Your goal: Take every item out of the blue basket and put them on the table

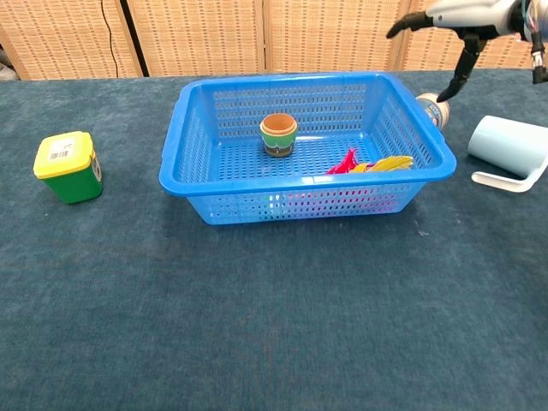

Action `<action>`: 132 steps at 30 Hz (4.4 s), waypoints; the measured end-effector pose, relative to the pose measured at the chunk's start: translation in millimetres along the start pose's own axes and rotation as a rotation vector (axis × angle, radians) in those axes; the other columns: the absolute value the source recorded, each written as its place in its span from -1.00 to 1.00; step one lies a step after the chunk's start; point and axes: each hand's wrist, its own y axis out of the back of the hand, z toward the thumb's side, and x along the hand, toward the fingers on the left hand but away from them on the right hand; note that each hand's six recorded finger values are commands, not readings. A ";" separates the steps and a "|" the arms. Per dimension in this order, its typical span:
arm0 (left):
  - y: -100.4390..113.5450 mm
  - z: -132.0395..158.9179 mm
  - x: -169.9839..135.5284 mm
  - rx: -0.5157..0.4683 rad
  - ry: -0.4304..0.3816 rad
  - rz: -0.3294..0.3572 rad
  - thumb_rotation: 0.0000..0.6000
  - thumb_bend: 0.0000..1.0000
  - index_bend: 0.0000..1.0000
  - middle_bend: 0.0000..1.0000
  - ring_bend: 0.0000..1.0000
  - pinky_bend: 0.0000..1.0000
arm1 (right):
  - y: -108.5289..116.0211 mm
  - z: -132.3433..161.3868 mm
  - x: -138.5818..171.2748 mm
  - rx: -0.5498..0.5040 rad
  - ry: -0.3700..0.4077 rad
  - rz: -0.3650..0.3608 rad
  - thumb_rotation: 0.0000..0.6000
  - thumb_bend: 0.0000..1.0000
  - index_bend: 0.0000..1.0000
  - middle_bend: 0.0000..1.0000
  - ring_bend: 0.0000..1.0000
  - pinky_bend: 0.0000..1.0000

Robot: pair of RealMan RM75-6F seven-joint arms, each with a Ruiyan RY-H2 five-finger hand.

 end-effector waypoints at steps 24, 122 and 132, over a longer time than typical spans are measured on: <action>-0.1 -3.9 4.1 0.002 0.014 -0.006 1.00 -0.96 -1.00 -1.00 -1.00 -1.00 | -13.7 137.2 -5.6 -0.136 0.186 0.311 1.00 -1.00 -1.00 -1.00 -1.00 -1.00; -12.6 2.2 3.2 0.028 -0.003 -0.037 1.00 -0.96 -1.00 -1.00 -1.00 -1.00 | 34.0 -77.5 6.9 -0.081 -0.319 -0.216 1.00 -0.94 -0.79 -0.79 -0.80 -0.39; -13.4 3.8 5.9 0.023 -0.016 -0.035 1.00 -0.96 -1.00 -1.00 -1.00 -1.00 | -12.3 -96.1 20.8 -0.096 -0.360 -0.001 1.00 -1.00 -1.00 -1.00 -1.00 -1.00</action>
